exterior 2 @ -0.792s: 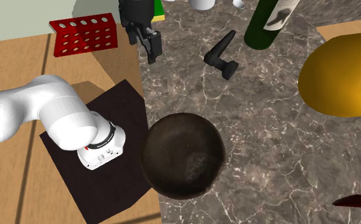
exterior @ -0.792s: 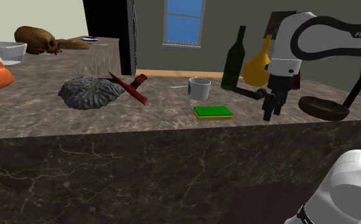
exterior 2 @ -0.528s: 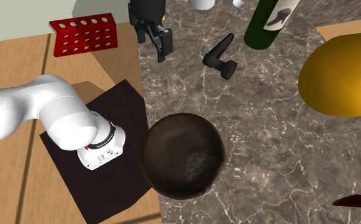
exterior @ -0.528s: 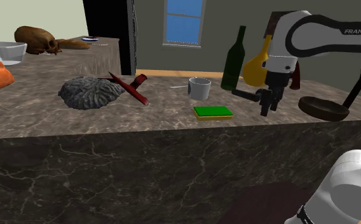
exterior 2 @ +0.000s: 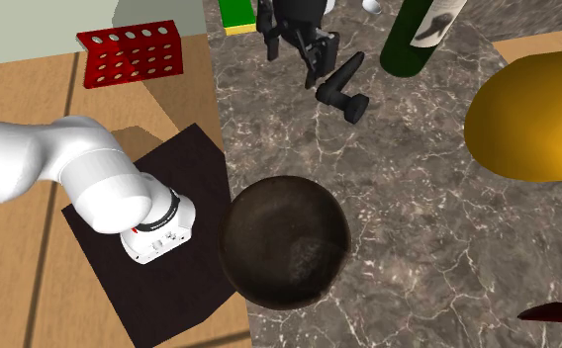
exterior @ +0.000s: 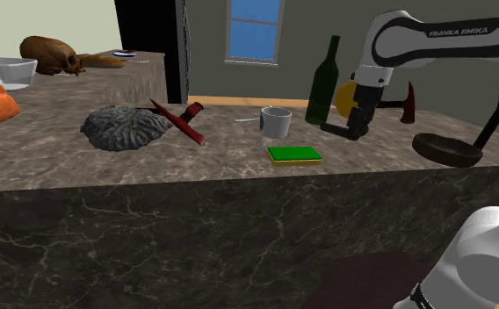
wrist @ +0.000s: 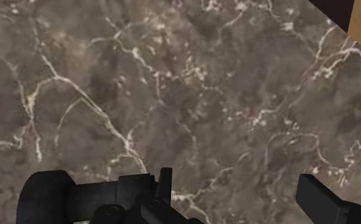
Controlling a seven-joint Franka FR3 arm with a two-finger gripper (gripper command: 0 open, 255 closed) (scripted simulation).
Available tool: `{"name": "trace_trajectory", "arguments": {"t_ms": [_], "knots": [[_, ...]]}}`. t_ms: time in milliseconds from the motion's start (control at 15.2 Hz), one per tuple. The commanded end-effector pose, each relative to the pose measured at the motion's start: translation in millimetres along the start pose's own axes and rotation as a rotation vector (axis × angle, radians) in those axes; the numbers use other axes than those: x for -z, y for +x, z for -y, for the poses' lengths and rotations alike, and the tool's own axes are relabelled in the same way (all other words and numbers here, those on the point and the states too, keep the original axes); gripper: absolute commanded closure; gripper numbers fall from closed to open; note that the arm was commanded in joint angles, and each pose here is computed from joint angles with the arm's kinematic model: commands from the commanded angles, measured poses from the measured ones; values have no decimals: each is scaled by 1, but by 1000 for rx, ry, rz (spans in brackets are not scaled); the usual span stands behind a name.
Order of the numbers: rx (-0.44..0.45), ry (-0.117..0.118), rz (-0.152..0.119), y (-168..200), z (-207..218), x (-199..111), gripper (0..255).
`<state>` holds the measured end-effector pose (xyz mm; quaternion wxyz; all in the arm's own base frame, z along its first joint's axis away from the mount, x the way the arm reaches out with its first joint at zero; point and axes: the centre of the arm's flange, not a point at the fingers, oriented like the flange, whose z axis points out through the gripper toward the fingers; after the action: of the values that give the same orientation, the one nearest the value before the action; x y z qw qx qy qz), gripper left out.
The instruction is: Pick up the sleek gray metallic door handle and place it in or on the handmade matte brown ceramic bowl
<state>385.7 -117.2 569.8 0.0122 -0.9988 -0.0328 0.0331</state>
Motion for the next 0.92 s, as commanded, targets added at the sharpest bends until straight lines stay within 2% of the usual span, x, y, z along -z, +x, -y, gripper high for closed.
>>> {"name": "trace_trajectory", "arguments": {"t_ms": [0, 396, 858], "knots": [[21, -4, -15, 15, -18, 7, 0], [76, -12, -57, 65, -65, 28, 0], [76, -12, -57, 67, -65, -9, 0]]}}
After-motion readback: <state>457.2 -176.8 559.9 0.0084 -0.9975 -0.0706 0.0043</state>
